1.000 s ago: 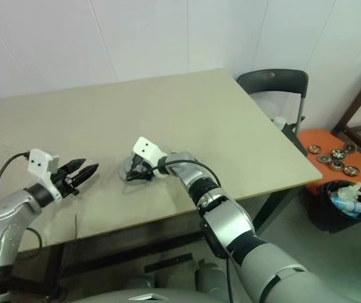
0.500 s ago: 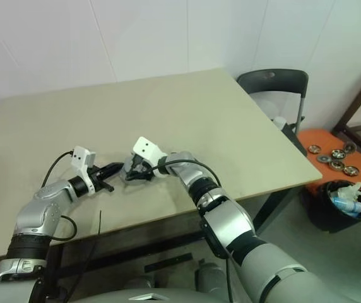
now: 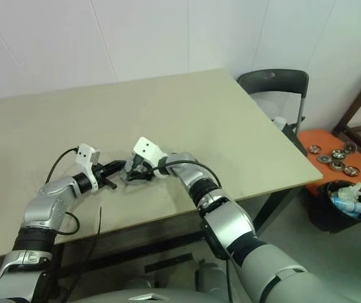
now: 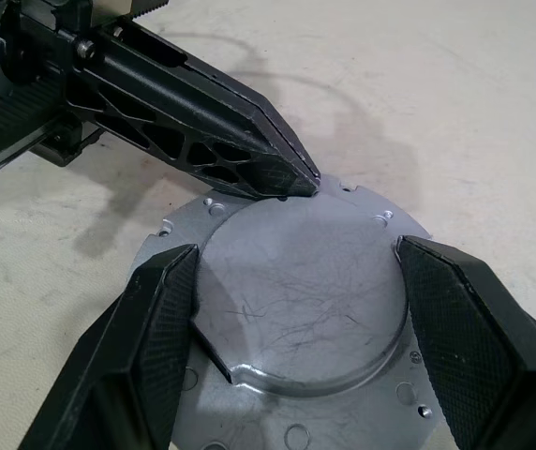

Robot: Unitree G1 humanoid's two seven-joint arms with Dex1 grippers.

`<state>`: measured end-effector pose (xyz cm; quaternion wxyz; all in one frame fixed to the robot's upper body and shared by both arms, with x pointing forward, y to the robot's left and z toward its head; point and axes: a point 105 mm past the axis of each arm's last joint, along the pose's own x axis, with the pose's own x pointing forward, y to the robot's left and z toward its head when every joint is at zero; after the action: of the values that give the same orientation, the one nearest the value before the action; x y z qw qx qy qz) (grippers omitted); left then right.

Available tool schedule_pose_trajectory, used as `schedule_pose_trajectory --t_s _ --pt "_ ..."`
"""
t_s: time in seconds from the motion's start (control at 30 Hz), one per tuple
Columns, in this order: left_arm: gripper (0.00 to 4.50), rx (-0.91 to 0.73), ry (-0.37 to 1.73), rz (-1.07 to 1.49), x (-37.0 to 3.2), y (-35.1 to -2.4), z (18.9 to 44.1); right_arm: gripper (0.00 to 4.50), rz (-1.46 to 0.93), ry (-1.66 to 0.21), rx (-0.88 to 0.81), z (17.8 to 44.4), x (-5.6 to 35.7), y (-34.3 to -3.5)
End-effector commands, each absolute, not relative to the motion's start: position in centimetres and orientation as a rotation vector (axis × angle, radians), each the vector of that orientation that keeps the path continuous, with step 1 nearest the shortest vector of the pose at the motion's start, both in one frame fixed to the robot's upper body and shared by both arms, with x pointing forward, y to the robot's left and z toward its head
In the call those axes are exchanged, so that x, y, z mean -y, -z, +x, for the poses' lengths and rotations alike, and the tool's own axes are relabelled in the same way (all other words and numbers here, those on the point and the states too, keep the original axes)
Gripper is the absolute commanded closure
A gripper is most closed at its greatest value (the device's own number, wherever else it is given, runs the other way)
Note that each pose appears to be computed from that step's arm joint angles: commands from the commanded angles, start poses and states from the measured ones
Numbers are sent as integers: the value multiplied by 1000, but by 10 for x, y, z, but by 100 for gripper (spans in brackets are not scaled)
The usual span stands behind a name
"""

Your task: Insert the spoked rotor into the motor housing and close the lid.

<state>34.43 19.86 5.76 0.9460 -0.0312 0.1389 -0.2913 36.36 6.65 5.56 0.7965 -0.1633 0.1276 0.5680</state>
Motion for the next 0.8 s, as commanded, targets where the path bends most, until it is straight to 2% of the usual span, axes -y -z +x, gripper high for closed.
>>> schedule_pose_trajectory --t_s 0.03,0.2,0.43,0.8 --pt "446 -266 626 -13 -193 -63 347 149 -358 -1244 -397 349 -64 -26" --pt "446 -264 643 -16 -189 -63 347 149 -355 -1236 -395 351 -64 -27" --pt "446 -336 625 59 -195 -45 342 149 -341 -1239 -402 349 -65 -27" --pt "446 -319 628 57 -193 -47 341 149 -224 -1264 -413 348 -70 -37"
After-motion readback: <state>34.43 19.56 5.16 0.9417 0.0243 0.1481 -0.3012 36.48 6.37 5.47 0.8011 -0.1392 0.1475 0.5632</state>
